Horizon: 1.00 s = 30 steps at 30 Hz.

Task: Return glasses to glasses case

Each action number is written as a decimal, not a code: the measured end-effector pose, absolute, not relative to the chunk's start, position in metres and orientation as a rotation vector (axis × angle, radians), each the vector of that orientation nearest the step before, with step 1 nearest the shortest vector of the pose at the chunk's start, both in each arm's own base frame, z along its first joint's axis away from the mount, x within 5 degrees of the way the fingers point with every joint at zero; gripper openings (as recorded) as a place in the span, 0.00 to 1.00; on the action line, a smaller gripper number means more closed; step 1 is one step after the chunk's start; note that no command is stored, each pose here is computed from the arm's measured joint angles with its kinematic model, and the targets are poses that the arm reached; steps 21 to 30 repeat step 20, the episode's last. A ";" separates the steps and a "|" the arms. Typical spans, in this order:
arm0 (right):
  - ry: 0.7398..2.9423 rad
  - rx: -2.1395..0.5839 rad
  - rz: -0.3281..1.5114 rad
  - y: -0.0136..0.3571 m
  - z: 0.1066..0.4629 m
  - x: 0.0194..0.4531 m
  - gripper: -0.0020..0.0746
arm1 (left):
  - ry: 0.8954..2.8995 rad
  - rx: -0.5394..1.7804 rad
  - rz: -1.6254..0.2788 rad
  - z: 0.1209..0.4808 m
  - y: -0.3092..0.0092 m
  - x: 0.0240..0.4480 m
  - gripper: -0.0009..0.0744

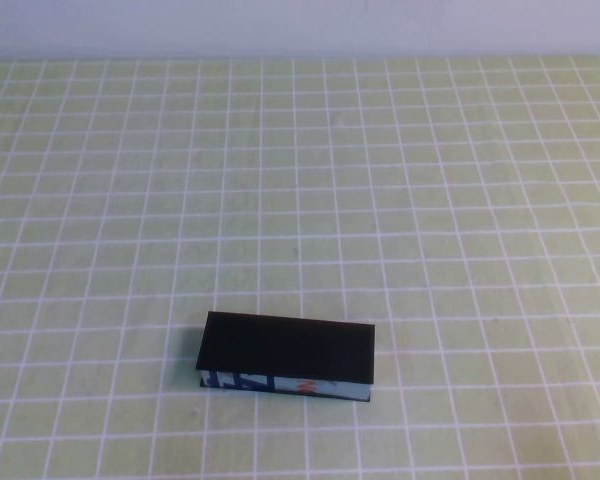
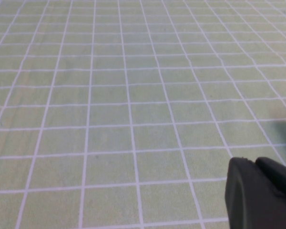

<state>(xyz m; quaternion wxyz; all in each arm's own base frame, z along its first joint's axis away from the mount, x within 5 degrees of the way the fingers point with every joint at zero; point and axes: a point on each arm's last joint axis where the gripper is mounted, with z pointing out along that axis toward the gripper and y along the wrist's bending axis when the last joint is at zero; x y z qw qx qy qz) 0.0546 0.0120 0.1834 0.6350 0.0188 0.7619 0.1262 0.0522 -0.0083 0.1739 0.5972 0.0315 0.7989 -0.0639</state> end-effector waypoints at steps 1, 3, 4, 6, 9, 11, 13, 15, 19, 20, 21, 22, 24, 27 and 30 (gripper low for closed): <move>1.756 0.038 0.284 0.012 0.182 0.054 0.00 | 1.854 0.073 -0.148 0.174 -0.008 0.052 0.01; 1.791 0.026 0.268 0.012 0.179 0.054 0.00 | 1.853 0.073 -0.148 0.174 -0.008 0.052 0.01; 1.803 0.019 0.262 0.012 0.178 0.054 0.00 | 1.853 0.073 -0.148 0.174 -0.008 0.052 0.01; 1.812 -0.001 0.239 0.012 0.177 0.053 0.00 | 1.853 0.073 -0.148 0.174 -0.008 0.052 0.01; 1.814 -0.030 0.212 0.012 0.177 0.053 0.00 | 1.853 0.073 -0.148 0.174 -0.008 0.052 0.01; 1.815 -0.033 0.208 0.011 0.177 0.053 0.00 | 1.853 0.073 -0.148 0.174 -0.008 0.052 0.01; 1.817 -0.033 0.208 0.011 0.176 0.053 0.00 | 1.853 0.073 -0.148 0.174 -0.008 0.052 0.01; 1.817 -0.033 0.207 0.011 0.176 0.053 0.00 | 1.853 0.073 -0.148 0.174 -0.008 0.052 0.01; 1.817 -0.033 0.207 0.011 0.176 0.053 0.00 | 1.853 0.073 -0.148 0.174 -0.008 0.052 0.01; 1.817 -0.033 0.207 0.011 0.176 0.053 0.00 | 1.853 0.073 -0.148 0.174 -0.008 0.052 0.01; 1.817 -0.033 0.207 0.011 0.176 0.053 0.00 | 1.853 0.073 -0.148 0.174 -0.008 0.052 0.01; 1.817 -0.033 0.207 0.011 0.176 0.053 0.00 | 1.853 0.073 -0.148 0.174 -0.008 0.052 0.01; 1.817 -0.033 0.207 0.011 0.176 0.053 0.00 | 1.853 0.073 -0.148 0.174 -0.008 0.052 0.01; 1.817 -0.033 0.207 0.011 0.176 0.053 0.00 | 1.853 0.073 -0.148 0.174 -0.008 0.052 0.01; 1.817 -0.033 0.207 0.011 0.176 0.053 0.00 | 1.853 0.073 -0.148 0.174 -0.008 0.052 0.01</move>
